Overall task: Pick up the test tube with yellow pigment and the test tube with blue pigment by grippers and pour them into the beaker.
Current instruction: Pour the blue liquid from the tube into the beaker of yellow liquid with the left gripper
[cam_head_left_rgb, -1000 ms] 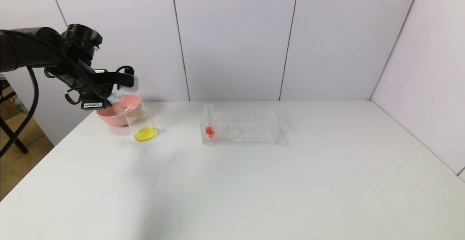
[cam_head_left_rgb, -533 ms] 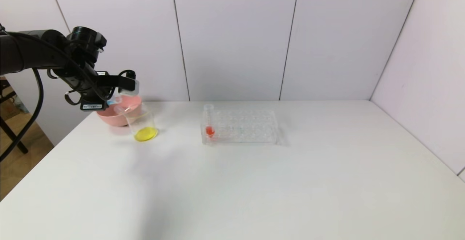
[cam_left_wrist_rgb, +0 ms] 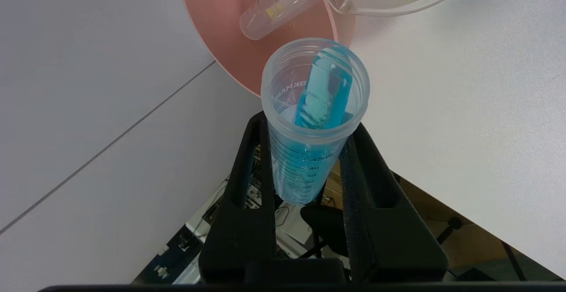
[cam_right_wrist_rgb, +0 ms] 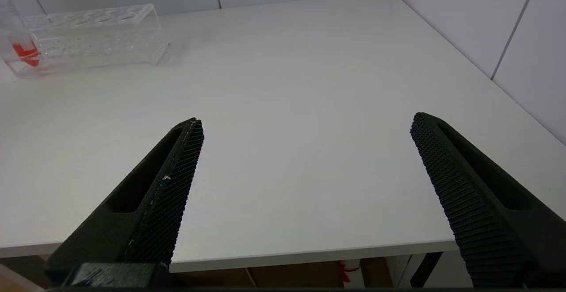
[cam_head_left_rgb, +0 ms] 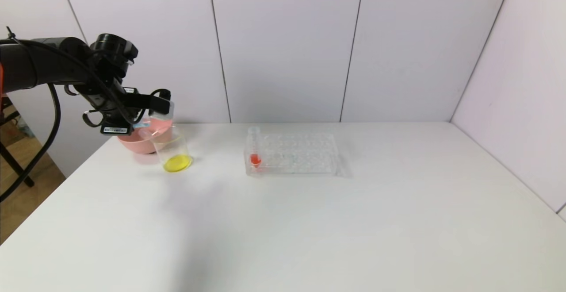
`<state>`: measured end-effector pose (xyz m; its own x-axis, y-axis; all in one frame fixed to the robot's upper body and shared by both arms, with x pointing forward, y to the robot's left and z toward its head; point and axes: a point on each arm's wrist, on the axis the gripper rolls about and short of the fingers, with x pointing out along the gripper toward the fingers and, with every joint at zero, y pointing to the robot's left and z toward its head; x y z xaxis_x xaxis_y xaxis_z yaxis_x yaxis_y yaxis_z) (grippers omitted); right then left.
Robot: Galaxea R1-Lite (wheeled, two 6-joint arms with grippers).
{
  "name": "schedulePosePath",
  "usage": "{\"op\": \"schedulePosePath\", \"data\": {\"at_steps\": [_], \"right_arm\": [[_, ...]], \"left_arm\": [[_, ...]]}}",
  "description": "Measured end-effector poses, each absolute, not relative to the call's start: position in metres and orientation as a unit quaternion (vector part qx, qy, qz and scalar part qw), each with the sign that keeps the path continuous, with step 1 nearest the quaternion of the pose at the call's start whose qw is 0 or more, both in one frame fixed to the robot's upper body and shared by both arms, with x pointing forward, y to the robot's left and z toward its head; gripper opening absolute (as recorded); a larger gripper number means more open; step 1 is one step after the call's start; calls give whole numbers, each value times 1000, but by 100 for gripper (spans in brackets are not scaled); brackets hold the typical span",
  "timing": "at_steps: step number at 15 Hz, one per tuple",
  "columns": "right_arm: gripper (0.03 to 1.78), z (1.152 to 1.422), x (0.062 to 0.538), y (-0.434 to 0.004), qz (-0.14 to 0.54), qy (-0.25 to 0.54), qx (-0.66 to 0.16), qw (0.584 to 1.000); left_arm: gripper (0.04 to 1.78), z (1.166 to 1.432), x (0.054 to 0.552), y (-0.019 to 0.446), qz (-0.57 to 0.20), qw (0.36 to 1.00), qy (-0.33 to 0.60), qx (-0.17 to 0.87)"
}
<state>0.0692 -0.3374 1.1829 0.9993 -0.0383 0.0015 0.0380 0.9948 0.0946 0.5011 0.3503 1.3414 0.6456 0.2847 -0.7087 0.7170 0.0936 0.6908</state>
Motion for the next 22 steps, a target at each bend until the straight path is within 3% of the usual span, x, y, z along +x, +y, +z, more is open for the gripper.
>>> {"op": "schedulePosePath", "data": {"at_steps": [22], "right_arm": [[171, 1183, 69, -337, -19, -2, 47, 999]], "left_arm": [[44, 1342, 505, 332, -136, 607, 398, 674]]}}
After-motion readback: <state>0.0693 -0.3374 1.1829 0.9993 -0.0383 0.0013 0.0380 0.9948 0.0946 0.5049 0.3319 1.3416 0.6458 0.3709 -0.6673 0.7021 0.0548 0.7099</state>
